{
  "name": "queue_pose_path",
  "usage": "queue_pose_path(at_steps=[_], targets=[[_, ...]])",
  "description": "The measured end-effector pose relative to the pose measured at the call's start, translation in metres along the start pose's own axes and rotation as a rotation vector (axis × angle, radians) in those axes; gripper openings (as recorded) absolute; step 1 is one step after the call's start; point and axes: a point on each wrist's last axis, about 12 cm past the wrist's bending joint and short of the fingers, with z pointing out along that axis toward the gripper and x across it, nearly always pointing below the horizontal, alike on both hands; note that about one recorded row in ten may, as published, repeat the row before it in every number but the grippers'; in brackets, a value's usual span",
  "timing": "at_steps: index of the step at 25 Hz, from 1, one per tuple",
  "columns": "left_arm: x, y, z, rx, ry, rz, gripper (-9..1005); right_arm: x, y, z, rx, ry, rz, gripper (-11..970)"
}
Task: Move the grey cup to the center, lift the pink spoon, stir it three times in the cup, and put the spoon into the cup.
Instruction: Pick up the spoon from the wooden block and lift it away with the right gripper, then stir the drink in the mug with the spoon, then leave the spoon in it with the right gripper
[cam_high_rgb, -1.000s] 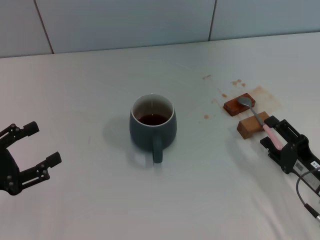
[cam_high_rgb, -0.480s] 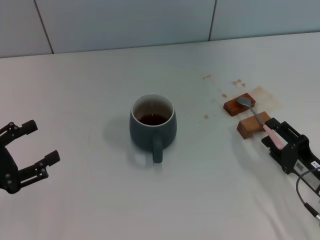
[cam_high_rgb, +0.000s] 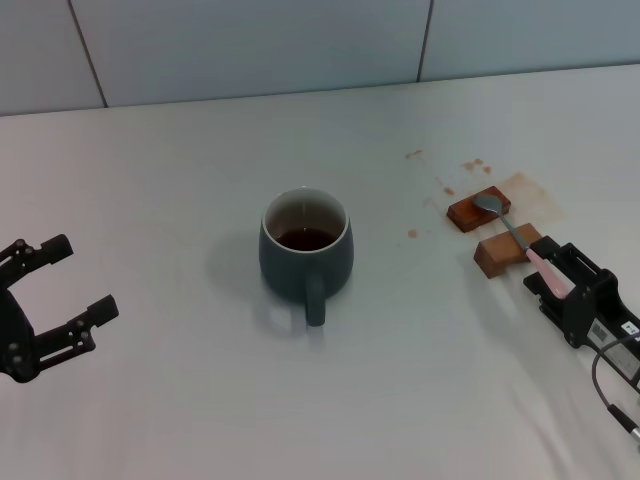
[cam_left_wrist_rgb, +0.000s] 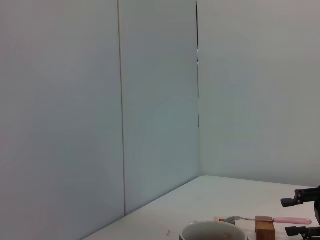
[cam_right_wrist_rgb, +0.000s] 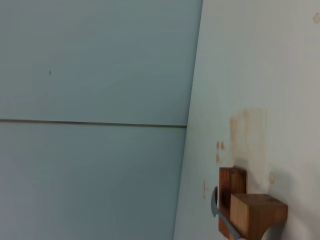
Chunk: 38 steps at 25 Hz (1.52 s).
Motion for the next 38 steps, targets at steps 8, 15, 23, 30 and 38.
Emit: queue_pose_path(at_steps=[8,15,23,30,38], targets=[[-0.001,0.000,0.000,-0.010,-0.017,0.000,856,-0.002,0.000,0.000,0.004,-0.011,0.018,463],[-0.002,0.000,-0.001,-0.015,-0.028,0.002,856,-0.006,-0.002,-0.002,0.018,-0.012,0.042,300],[-0.003,0.000,0.001,-0.012,-0.035,0.008,856,-0.029,0.028,-0.008,-0.200,-0.123,-0.252,115],[-0.001,-0.004,0.007,-0.005,-0.044,0.003,856,-0.072,0.103,-0.005,-0.582,-0.252,-0.968,115],[0.001,-0.009,0.014,0.029,-0.034,-0.005,856,-0.125,0.198,0.024,-0.675,0.234,-1.185,115]])
